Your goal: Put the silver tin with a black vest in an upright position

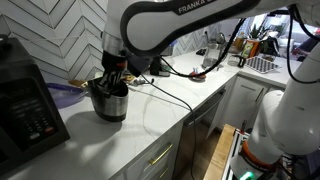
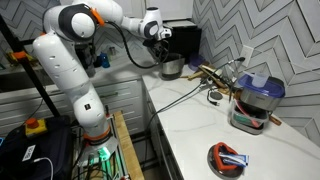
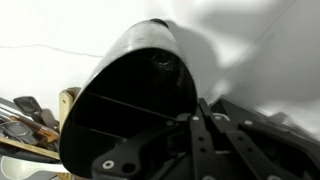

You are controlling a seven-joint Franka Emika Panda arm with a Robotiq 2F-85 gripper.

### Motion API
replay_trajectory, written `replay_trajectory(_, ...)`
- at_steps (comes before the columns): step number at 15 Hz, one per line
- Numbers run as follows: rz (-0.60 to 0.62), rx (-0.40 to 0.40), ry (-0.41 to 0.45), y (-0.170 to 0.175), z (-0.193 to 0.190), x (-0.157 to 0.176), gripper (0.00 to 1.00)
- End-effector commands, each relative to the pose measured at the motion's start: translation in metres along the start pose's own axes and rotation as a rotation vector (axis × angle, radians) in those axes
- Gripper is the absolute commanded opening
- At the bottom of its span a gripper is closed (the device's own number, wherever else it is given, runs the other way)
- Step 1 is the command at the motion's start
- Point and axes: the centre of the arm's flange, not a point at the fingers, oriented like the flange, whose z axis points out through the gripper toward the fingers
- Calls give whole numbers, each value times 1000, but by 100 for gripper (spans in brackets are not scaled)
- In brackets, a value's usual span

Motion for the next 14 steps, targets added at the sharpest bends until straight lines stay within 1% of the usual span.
replay_trajectory(1, -39, -41, 37, -17, -14, -5, 1)
replay_trajectory(3, -74, -59, 28, -28, -10, -1, 1)
replay_trajectory(6, -98, -72, 22, -36, -4, 0, 1)
replay_trajectory(10, -100, -58, 5, -35, 13, 3, 1)
replay_trajectory(14, -97, -41, -7, -32, 21, 3, 1)
